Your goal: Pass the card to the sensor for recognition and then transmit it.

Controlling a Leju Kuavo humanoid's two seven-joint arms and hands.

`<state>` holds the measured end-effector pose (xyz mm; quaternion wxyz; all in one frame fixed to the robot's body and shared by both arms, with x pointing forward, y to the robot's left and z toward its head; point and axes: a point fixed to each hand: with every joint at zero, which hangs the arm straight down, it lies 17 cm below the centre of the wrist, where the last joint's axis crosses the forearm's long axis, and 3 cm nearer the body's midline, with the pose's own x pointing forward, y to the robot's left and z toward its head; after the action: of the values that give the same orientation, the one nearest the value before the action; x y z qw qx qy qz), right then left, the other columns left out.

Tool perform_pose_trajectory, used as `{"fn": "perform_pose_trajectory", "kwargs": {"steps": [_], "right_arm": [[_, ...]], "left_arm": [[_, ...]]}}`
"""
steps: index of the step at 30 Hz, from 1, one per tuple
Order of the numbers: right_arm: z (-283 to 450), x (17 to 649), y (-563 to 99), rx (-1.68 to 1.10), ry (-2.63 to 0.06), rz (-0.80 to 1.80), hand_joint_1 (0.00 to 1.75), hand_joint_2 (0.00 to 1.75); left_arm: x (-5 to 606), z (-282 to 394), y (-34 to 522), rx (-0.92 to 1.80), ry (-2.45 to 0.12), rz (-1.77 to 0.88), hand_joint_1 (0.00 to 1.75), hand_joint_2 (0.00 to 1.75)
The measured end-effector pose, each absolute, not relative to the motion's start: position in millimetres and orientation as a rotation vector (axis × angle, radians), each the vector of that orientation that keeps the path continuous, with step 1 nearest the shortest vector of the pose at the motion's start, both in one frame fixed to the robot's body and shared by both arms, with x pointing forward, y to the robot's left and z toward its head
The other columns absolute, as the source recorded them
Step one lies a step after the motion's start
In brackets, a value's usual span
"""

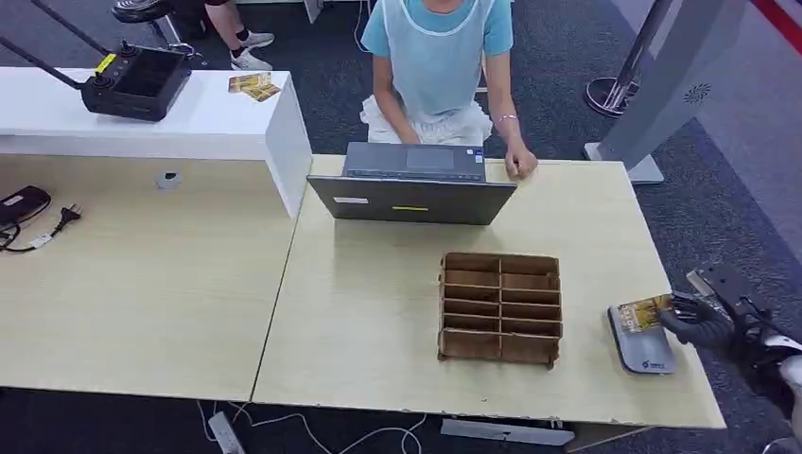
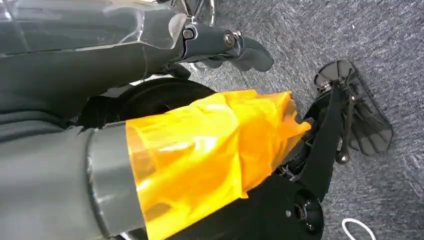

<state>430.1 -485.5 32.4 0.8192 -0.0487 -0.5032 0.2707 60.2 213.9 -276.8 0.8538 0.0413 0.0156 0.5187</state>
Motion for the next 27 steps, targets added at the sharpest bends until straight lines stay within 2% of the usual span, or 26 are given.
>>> {"fn": "perform_pose_trajectory", "kwargs": {"steps": [10,27], "right_arm": [[20.2,412.3,-489.4,-0.096,-1.035,0.583,1.75,1.75],[12.5,431.9,-515.3,-0.320,-0.986,0.628,1.75,1.75]], "left_arm": [[60.1,-276.5,211.7,0.089,0.037,1.076,0.00,0.00],[62.4,-276.1,209.0,0.078,0.035,1.035,0.00,0.00]]}}
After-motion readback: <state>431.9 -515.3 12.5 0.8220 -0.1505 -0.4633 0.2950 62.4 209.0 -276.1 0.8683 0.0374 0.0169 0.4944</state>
